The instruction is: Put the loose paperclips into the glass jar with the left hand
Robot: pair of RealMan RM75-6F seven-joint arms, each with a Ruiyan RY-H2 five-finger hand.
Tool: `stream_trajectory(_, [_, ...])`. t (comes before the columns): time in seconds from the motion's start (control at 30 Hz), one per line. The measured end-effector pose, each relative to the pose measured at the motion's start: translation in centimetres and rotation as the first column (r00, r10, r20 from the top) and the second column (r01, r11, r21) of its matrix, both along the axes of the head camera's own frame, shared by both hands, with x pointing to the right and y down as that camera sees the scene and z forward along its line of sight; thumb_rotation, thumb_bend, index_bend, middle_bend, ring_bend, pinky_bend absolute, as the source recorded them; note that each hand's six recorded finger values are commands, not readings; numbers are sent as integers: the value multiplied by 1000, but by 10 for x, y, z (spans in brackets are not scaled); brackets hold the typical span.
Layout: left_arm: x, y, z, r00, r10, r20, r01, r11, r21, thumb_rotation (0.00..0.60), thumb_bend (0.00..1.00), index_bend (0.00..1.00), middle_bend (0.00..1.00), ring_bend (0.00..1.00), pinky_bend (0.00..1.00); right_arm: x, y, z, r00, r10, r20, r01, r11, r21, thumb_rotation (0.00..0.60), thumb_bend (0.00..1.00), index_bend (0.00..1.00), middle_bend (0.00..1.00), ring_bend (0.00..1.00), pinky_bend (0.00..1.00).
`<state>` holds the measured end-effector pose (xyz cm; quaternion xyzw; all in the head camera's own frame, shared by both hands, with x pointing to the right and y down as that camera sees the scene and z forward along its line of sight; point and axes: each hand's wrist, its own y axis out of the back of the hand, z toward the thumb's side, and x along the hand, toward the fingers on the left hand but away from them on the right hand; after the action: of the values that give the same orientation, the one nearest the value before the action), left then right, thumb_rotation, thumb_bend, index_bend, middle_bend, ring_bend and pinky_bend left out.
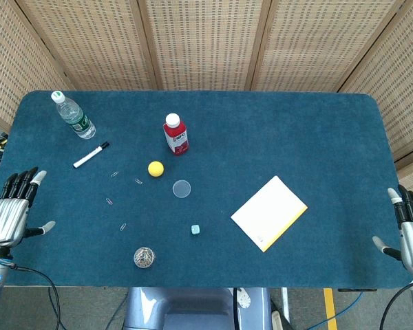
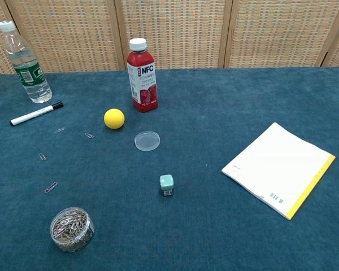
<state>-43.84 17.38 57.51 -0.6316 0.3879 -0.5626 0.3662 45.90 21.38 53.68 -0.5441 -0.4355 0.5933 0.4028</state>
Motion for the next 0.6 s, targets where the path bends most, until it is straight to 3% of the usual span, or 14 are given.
stream_trajectory(0.33, [3,-1,7,1000,15,10,-15,1000,-16,600,58,0,0,0,0,2,0,-2,1000,9,8,-9,1000,7,600,0,0,0,0,0])
stream_trajectory(0.47, [11,-4,15,999,47,-20,-47,998,-31,600,106,13,0,0,0,2,-1,-2,1000,11,10,-11,1000,4,600,0,0,0,0,0])
stream_trajectory(0.53, [16,-6,22,996,64,-57,-67,997,-41,600,136,87,0,0,0,3,-1,-1,1000,15,11,-15,1000,0,600,0,0,0,0,0])
stream_trajectory(0.6, [21,-9,29,993,85,-81,-89,995,-49,600,175,242,0,0,0,4,-2,0,1000,19,13,-19,1000,-4,600,0,0,0,0,0])
